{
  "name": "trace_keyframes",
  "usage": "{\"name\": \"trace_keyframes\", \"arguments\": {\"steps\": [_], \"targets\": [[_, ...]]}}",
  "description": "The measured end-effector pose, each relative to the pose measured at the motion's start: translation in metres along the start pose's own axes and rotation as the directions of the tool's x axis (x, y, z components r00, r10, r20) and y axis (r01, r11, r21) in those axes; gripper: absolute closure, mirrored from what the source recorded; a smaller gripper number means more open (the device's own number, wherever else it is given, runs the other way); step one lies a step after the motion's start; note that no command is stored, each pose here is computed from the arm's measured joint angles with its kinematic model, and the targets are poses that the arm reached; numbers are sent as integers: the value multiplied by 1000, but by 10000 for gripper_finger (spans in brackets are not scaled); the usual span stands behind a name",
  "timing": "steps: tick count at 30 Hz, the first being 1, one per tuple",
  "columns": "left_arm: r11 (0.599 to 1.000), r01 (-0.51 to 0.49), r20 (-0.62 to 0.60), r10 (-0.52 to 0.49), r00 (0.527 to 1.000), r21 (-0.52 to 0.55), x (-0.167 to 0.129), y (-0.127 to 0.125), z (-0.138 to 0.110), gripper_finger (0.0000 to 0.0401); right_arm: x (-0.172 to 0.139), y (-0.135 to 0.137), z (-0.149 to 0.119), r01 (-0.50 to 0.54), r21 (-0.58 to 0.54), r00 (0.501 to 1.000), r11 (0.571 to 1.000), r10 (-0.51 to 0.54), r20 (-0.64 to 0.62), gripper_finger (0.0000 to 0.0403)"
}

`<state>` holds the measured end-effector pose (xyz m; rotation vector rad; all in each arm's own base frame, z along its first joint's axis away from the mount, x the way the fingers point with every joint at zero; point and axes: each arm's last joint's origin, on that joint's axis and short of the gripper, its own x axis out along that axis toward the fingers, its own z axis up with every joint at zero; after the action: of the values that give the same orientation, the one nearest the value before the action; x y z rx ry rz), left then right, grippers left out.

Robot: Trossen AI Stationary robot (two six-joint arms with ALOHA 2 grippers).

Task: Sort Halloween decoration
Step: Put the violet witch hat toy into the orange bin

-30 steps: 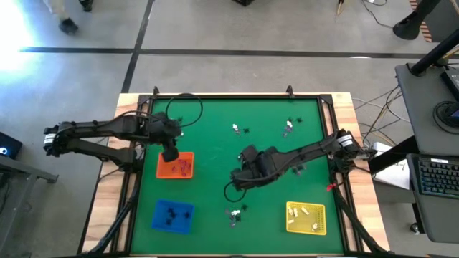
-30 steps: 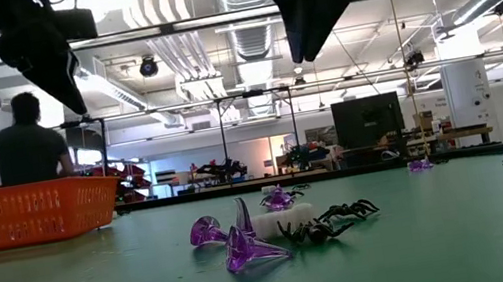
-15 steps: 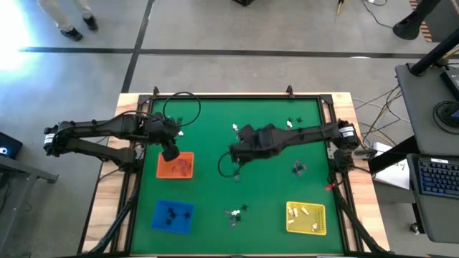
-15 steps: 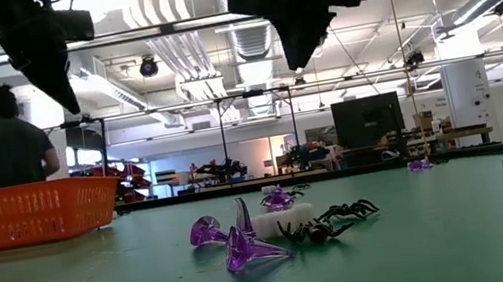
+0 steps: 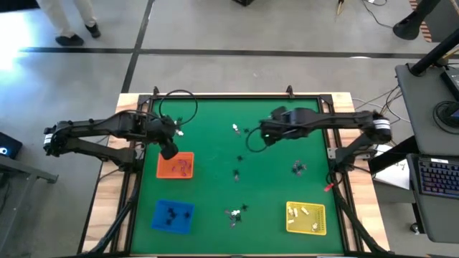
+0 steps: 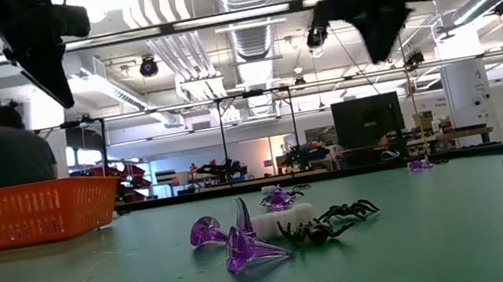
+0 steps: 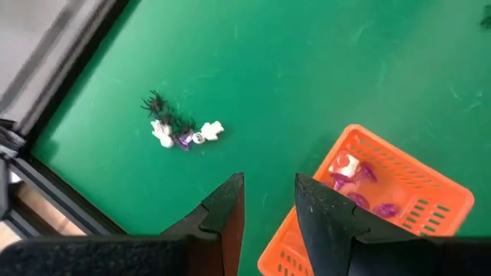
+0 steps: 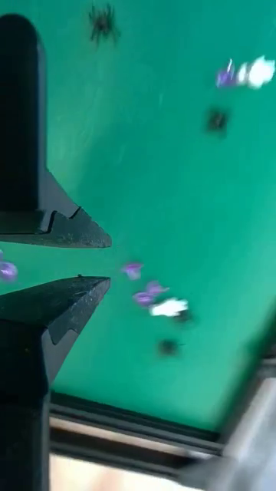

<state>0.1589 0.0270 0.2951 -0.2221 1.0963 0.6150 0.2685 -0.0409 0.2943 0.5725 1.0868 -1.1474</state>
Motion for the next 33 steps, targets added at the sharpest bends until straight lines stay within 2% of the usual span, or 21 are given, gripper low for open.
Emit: {"name": "trace_keyframes", "arguments": {"steps": [4,7,10,15,19,26,33], "targets": [[1000,-15,11,15,1000,0,-1,1,1,303,8,-18,-14,-24,151,999,988,27,-22,339],[1000,-14,11,14,1000,0,-1,1,1,303,17,-25,-24,6,209,999,978,2,-37,339],[1000,-14,12,14,1000,0,-1,0,1,303,25,-28,-32,33,230,998,973,-22,-51,339],[1000,-11,19,11,1000,-14,-1,0,2,303,46,-28,-47,53,244,990,968,-18,-143,334],[1000,-10,20,11,1000,-29,-1,0,2,303,62,-28,-57,67,324,984,944,-10,-176,317],[999,-10,19,11,1000,-33,-1,0,2,303,68,-28,-72,102,359,969,928,-11,-246,300],[999,-9,22,9,1000,-34,-1,0,2,303,67,-25,-92,139,453,969,881,-27,-244,299]]}}
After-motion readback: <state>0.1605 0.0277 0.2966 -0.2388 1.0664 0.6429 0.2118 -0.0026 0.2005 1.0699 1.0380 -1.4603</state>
